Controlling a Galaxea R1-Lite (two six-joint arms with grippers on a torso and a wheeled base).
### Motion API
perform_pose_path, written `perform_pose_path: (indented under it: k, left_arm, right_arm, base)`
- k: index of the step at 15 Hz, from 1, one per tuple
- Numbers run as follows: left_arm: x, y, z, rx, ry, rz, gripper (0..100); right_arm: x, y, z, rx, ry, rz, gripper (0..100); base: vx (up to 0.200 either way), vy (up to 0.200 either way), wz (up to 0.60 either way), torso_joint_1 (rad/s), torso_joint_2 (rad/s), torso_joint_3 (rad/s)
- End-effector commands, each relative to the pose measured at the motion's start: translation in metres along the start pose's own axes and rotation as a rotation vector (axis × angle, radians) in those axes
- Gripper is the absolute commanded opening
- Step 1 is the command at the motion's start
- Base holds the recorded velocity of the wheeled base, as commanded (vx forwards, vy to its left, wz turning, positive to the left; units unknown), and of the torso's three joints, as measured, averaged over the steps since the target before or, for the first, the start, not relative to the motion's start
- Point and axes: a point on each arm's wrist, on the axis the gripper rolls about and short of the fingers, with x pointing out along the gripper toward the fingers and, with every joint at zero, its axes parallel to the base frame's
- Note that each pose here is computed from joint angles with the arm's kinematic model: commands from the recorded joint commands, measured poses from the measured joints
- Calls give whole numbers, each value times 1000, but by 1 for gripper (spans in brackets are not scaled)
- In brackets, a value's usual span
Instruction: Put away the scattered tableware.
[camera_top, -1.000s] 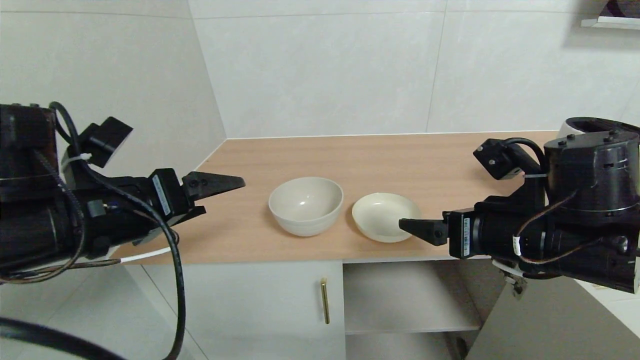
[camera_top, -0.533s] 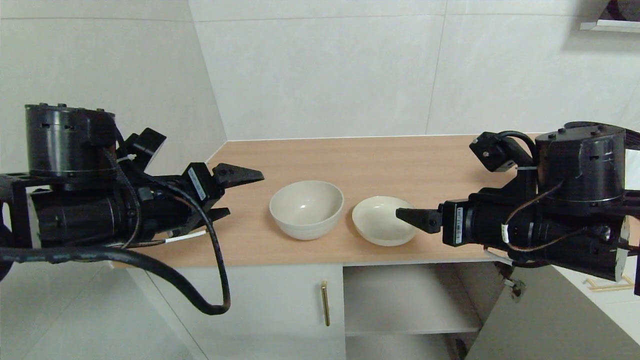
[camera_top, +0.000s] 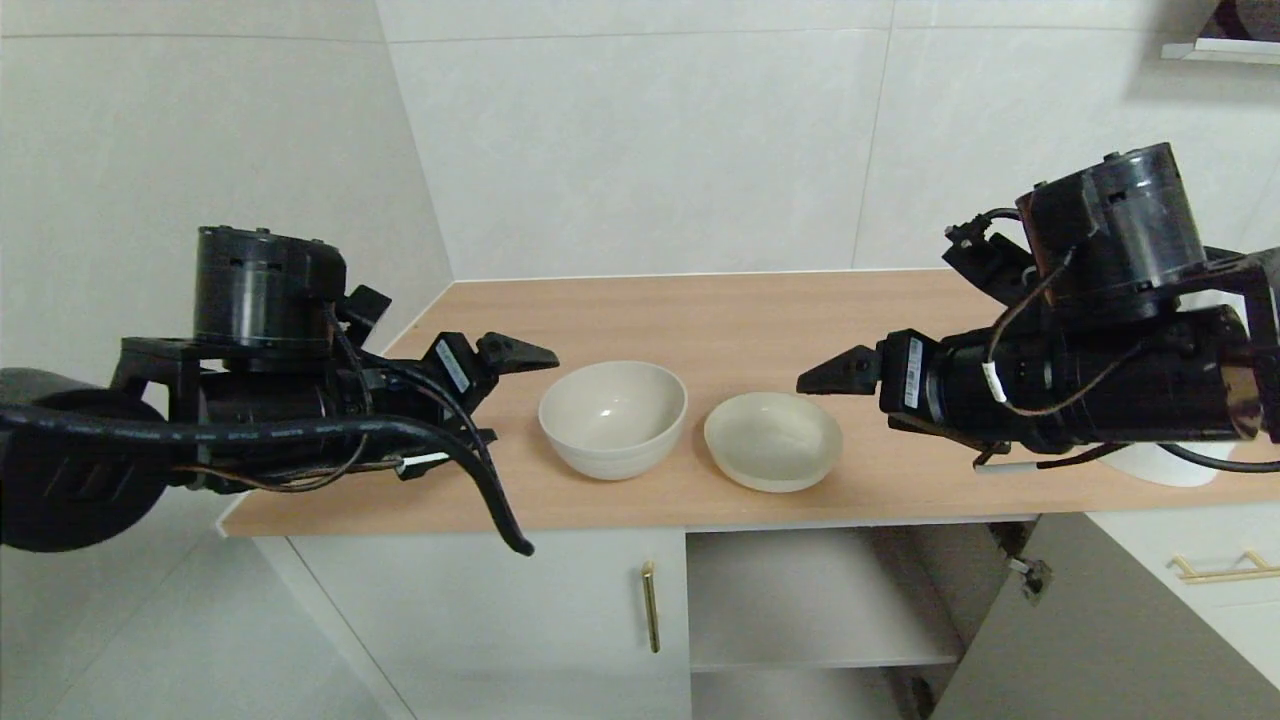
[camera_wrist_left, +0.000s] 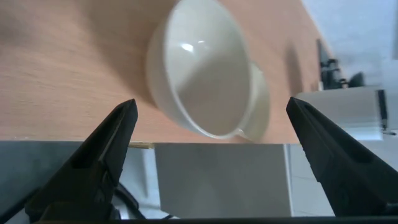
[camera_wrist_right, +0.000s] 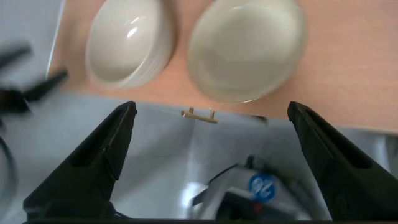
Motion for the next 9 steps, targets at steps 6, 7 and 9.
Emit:
perform_pose_path:
  k: [6, 7, 9]
  left_arm:
    - [55, 27, -10, -34, 64, 101, 100]
    - [55, 26, -10, -39, 63, 98, 100]
    - [55, 25, -11, -38, 67, 95, 100]
  right_arm:
    - [20, -6, 10, 46, 17, -49, 100]
    - [20, -6, 9, 44, 19, -49, 100]
    - [20, -7, 8, 44, 21, -51, 100]
  base:
    - [0, 0, 0, 0, 0, 0]
    - [0, 0, 0, 0, 0, 0]
    - [0, 0, 0, 0, 0, 0]
